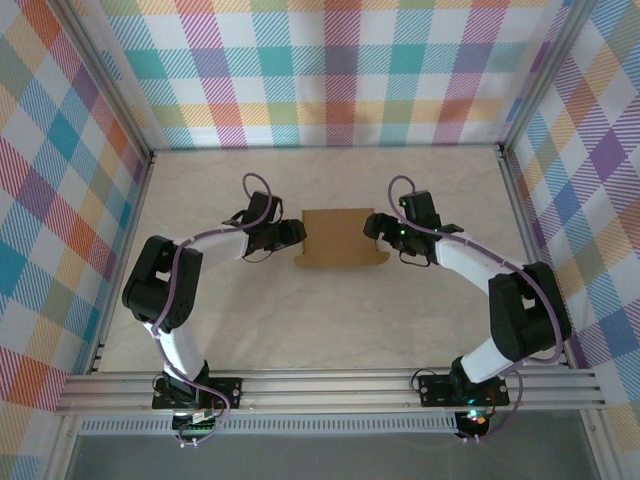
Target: Fold the paper box
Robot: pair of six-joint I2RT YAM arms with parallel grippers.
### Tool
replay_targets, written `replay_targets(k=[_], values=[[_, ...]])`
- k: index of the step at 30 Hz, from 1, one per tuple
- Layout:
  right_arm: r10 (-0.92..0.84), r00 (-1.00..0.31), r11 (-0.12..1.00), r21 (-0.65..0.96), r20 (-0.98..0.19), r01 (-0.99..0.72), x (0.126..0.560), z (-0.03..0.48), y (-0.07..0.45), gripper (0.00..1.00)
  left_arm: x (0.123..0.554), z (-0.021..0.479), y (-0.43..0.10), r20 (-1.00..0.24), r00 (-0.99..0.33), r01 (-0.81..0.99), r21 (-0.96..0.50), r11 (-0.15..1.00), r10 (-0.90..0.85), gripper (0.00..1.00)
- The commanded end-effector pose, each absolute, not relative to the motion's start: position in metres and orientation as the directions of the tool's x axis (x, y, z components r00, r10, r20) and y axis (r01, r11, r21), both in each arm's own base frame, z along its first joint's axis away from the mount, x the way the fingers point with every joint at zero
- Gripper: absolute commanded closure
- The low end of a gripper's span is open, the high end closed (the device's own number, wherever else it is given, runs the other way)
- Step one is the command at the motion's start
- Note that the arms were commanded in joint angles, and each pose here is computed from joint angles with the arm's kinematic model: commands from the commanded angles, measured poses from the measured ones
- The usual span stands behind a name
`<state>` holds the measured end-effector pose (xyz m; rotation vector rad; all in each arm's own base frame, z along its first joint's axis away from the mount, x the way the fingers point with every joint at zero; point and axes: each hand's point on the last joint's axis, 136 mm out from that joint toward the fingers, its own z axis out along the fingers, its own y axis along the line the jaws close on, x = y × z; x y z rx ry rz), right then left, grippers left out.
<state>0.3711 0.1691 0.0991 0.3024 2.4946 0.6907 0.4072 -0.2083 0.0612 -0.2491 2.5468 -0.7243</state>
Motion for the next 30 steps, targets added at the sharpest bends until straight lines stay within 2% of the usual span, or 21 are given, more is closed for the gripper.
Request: replay_targets(k=[1, 7, 17, 23, 30], values=[[0.386, -0.845, 0.789, 0.607, -0.37, 0.095, 0.368, 0.095, 0.173, 0.09, 0.415, 0.057, -0.21, -0.359, -0.881, -0.051, -0.579, 0.814, -0.31, 0.54], [0.378, -0.86, 0.779, 0.619, -0.343, 0.095, 0.37, 0.089, 0.176, 0.09, 0.411, 0.044, -0.21, -0.323, -0.895, -0.062, -0.593, 0.802, -0.309, 0.55], [0.373, -0.865, 0.779, 0.62, -0.337, 0.095, 0.369, 0.085, 0.177, 0.09, 0.415, 0.088, -0.204, -0.436, -0.843, 0.001, -0.587, 0.81, -0.316, 0.47], [0.374, -0.865, 0.777, 0.622, -0.334, 0.096, 0.368, 0.084, 0.177, 0.09, 0.416, 0.065, -0.215, -0.381, -0.868, -0.025, -0.607, 0.794, -0.319, 0.46], [0.37, -0.866, 0.779, 0.62, -0.335, 0.094, 0.366, 0.083, 0.177, 0.09, 0.414, 0.043, -0.225, -0.313, -0.899, -0.045, -0.629, 0.776, -0.306, 0.52]])
